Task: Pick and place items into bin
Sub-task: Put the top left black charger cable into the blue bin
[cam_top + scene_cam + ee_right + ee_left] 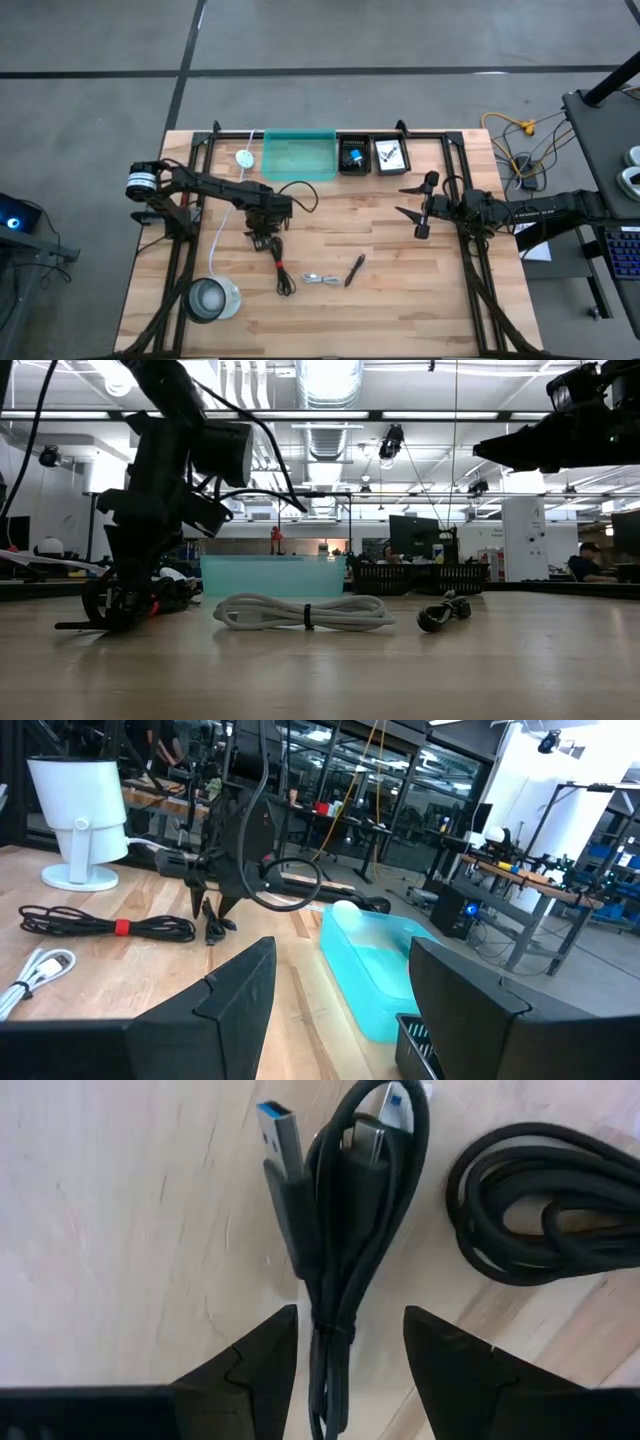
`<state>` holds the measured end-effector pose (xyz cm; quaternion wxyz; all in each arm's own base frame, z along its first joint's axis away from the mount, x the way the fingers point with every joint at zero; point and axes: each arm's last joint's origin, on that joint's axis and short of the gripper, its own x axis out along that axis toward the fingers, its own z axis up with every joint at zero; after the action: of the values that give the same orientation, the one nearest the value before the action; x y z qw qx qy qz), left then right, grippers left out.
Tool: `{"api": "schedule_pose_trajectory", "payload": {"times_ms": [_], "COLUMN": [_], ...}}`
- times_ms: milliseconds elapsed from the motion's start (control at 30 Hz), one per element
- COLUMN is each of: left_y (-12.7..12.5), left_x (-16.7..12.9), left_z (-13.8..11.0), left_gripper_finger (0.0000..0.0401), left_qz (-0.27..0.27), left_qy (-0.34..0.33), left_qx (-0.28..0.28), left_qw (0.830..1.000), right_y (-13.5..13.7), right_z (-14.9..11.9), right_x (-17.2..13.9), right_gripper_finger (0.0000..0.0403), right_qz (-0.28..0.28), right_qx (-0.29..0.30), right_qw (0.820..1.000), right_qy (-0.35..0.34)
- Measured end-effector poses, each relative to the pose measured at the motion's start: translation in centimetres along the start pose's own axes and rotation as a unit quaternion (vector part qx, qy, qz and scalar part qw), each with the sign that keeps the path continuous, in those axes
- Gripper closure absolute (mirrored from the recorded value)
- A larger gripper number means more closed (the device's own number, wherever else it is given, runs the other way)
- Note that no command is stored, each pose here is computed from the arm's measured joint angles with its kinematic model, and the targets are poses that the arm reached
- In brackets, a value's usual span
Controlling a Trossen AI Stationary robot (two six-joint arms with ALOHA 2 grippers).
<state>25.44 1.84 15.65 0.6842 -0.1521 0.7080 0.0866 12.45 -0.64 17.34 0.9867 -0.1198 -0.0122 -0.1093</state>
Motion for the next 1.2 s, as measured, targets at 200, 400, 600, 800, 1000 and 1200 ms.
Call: {"api": "schedule_pose_trajectory", "payload": {"times_ms": [200,400,600,800,1000,1200], "left_y": [0.3,0.5,0.2,-0.6,-0.7,1.7], "left_x": [0.5,0.7,-0.4,-3.8,-8.6,-11.7], "left_z": [-0.3,-0.4,0.5,2.8,5.5,8.1], "left_gripper_finger": [0.0273,0.0348,0.0388,0.0383,0.0382,0.0382], "left_qz": [0.023,0.050,0.049,0.058,0.175,0.243], "left_qy": [0.001,-0.002,-0.023,-0.088,-0.180,-0.270], "left_qx": [0.015,0.027,0.073,0.122,0.187,0.201], "left_qw": [1.000,0.998,0.996,0.987,0.950,0.910], "right_y": [0.0,0.0,0.0,0.0,0.0,0.0], "right_z": [0.0,0.0,0.0,0.0,0.0,0.0], "right_x": [0.0,0.0,0.0,0.0,0.0,0.0], "right_gripper_finger": [0.0188,0.0188,0.0188,0.0188,0.0188,0.0188], "right_qz": [0.000,0.000,0.000,0.000,0.000,0.000], "right_qx": [0.000,0.000,-0.008,-0.010,-0.010,-0.009], "right_qw": [1.000,1.000,1.000,1.000,1.000,1.000], "right_qy": [0.000,0.000,0.000,0.000,0.000,-0.001]}}
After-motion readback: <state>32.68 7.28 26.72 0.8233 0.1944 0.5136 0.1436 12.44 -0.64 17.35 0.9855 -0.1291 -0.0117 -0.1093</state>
